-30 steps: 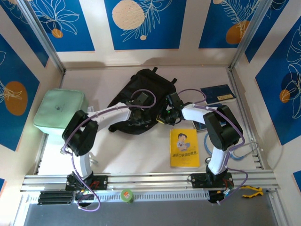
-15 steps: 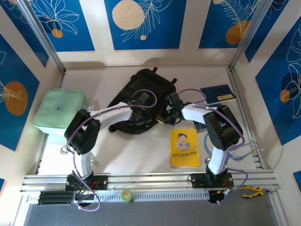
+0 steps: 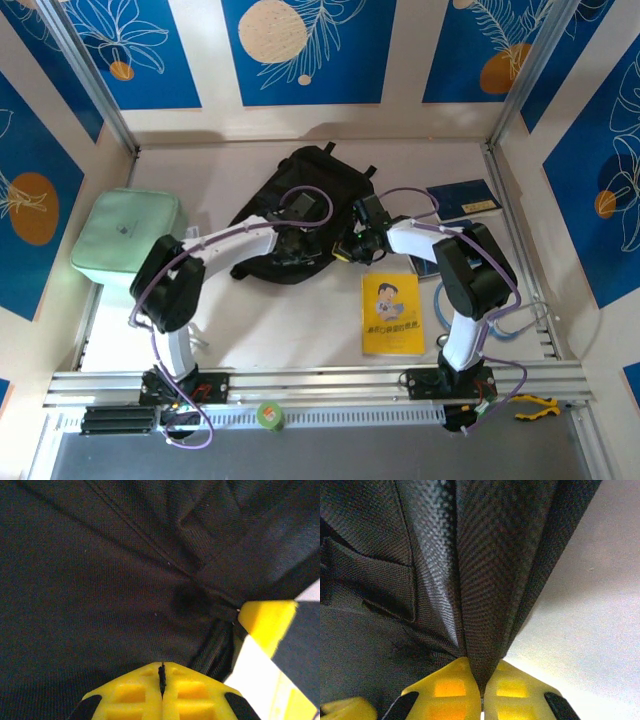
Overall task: Pack the student bag
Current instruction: Unzip the student bag at the top-center of the table.
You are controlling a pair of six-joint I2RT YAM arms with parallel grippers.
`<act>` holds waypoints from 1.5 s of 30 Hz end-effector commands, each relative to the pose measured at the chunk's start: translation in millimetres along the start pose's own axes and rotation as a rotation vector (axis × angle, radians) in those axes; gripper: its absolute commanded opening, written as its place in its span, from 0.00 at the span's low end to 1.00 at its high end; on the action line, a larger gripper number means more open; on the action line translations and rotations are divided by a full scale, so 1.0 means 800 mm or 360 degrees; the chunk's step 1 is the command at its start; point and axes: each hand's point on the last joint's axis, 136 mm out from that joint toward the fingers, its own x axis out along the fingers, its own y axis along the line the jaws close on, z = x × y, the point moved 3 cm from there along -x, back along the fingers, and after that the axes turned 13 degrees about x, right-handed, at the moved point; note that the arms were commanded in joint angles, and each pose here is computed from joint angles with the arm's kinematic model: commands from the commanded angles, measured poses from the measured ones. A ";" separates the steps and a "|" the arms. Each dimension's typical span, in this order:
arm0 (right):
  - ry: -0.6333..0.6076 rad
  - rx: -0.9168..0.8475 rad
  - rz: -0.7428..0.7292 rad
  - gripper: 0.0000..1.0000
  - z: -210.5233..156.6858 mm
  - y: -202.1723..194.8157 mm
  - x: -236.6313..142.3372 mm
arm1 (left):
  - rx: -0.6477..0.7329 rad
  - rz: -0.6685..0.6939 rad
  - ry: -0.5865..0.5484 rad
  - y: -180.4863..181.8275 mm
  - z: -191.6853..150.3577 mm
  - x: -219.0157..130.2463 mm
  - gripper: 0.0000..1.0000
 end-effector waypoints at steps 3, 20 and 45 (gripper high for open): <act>-0.0050 -0.0084 0.0139 0.01 0.000 0.041 -0.042 | 0.0063 0.0073 0.0008 0.020 -0.011 -0.038 0.00; -0.0258 0.0043 -0.0114 0.00 0.027 0.023 -0.039 | 0.0267 0.0653 0.0016 0.097 -0.023 -0.084 0.00; -0.0271 0.0298 0.0109 0.65 0.067 -0.009 -0.132 | 0.0573 -0.0294 -0.0216 -0.034 0.022 -0.054 0.00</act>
